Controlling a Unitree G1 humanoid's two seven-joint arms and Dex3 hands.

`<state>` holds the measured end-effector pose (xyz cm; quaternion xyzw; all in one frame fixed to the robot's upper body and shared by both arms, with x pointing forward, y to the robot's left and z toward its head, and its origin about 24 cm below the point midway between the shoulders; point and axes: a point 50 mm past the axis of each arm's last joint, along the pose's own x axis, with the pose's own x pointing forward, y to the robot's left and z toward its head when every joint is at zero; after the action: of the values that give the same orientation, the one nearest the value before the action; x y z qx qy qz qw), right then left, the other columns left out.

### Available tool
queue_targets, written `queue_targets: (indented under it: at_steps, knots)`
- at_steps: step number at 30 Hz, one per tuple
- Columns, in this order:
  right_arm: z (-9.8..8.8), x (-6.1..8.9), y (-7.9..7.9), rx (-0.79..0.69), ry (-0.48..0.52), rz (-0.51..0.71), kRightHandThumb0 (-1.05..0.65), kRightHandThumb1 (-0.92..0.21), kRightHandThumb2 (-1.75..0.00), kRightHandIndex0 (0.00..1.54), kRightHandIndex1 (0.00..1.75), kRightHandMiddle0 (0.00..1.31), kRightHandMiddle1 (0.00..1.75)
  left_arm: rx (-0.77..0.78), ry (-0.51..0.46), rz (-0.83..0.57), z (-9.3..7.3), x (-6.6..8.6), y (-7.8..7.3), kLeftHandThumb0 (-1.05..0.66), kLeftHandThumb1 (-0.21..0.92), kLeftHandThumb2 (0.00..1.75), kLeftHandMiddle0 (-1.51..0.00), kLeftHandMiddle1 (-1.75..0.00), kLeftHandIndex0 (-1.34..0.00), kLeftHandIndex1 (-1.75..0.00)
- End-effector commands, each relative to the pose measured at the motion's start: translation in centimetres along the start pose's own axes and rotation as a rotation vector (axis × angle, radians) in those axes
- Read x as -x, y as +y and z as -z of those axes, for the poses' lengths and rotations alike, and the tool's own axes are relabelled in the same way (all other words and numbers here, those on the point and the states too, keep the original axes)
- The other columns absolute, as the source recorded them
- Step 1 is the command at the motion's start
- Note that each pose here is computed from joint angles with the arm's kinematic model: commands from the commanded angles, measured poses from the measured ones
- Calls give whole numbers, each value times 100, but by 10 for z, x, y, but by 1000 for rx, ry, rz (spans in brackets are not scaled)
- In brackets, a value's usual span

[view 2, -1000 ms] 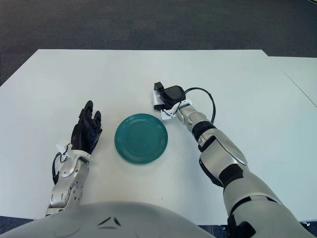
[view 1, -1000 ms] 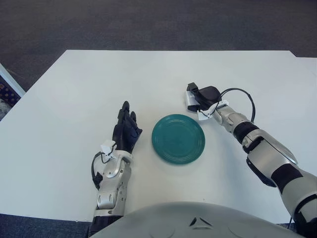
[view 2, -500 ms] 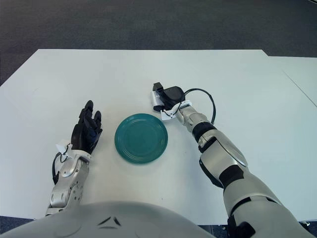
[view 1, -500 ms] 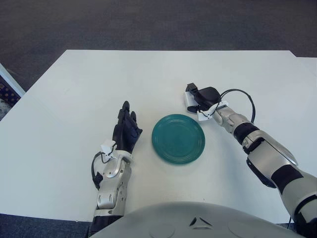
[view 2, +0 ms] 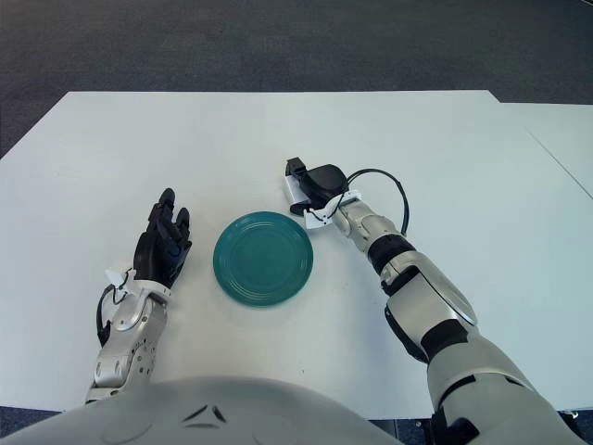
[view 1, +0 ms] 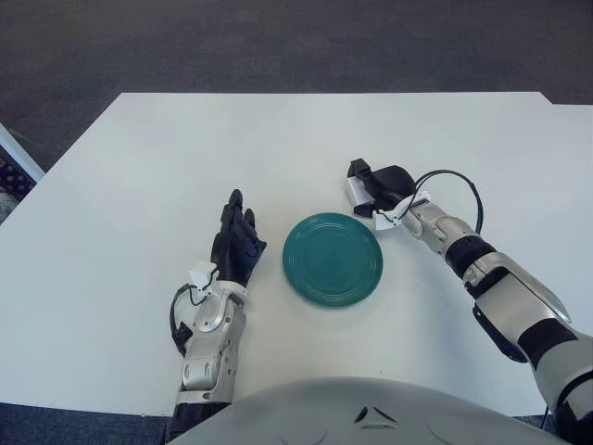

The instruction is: Put the charger into the plate.

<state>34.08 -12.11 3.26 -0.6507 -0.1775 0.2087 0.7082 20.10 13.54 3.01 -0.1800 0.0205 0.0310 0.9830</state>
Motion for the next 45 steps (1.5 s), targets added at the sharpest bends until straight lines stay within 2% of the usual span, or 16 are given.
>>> queue_targets:
  at_steps: [1,13,25,36,45]
  knots:
    - [5,4,-5,5,-4,6,-44,-40,-120,97,175,54,175,25,-21,-8,-1,-3,-4,-105,92,106,0,0,0,0]
    - [-4,1,-25,-37,-61,85,-46,-34,-129,105,175,59,175,1,-12,-14,-1,-3,-4,-105,92,105,0,0,0,0]
    - [-11,4,-34,-48,-98,110,-47,-32,-131,109,175,60,175,6,-16,-18,0,-1,-4,-105,92,105,0,0,0,0]
    - [-17,6,-50,-49,-133,137,-47,-31,-132,113,175,61,175,-13,0,-27,0,-2,-4,-105,92,108,0,0,0,0]
    - [-21,8,-57,-53,-126,148,-47,-31,-131,115,175,61,175,-51,10,-10,0,-2,-3,-105,92,108,0,0,0,0]
